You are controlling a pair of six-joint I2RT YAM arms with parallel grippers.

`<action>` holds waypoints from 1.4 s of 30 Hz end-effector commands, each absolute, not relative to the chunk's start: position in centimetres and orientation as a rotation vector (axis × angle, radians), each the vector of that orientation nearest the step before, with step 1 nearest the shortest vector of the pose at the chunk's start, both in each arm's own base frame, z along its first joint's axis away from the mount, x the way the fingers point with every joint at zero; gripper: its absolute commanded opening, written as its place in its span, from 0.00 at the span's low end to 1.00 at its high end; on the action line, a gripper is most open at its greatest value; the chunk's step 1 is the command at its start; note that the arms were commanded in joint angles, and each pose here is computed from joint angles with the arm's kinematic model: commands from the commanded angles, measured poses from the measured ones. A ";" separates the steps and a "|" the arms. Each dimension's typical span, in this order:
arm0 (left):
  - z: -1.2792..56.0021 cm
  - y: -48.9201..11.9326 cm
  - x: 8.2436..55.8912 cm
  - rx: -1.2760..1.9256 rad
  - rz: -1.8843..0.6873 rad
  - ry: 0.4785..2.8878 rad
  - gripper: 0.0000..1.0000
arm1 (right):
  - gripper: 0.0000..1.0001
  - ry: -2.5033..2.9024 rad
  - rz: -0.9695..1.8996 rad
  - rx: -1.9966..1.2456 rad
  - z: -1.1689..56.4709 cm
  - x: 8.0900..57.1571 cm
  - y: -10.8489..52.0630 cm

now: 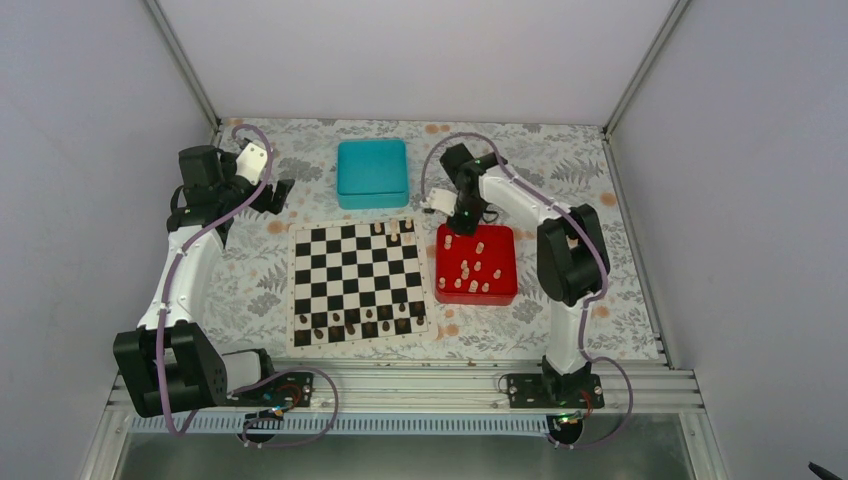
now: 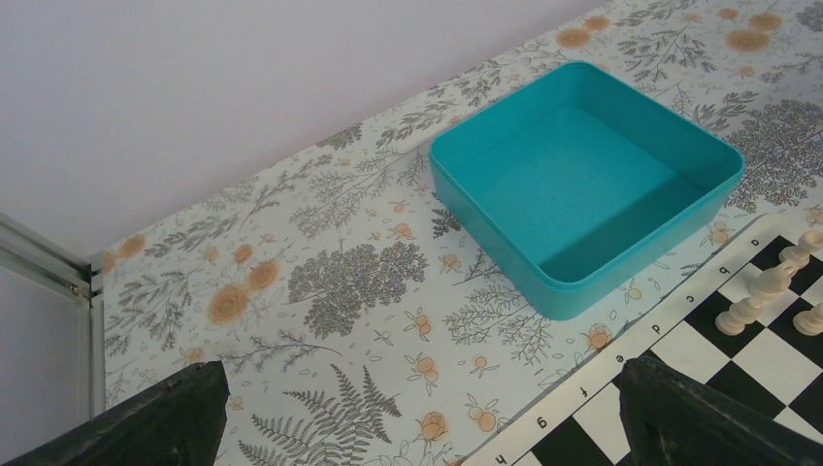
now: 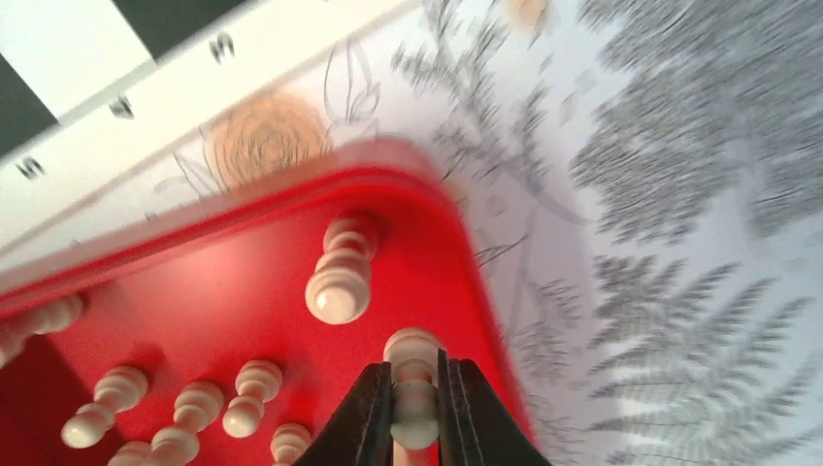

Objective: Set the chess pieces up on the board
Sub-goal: Pick up the chess piece from the storage box, then place the chess piece on the chessboard.

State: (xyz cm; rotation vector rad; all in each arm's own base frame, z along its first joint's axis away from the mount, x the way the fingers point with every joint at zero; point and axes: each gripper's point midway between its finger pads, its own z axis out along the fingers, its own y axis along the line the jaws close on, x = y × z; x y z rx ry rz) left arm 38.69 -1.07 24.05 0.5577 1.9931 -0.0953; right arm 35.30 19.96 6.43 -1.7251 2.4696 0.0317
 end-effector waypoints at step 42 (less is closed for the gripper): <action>24.5 -1.7 38.3 0.588 -0.139 1.968 1.00 | 0.09 2.033 0.102 -2.019 4.6 34.7 40.8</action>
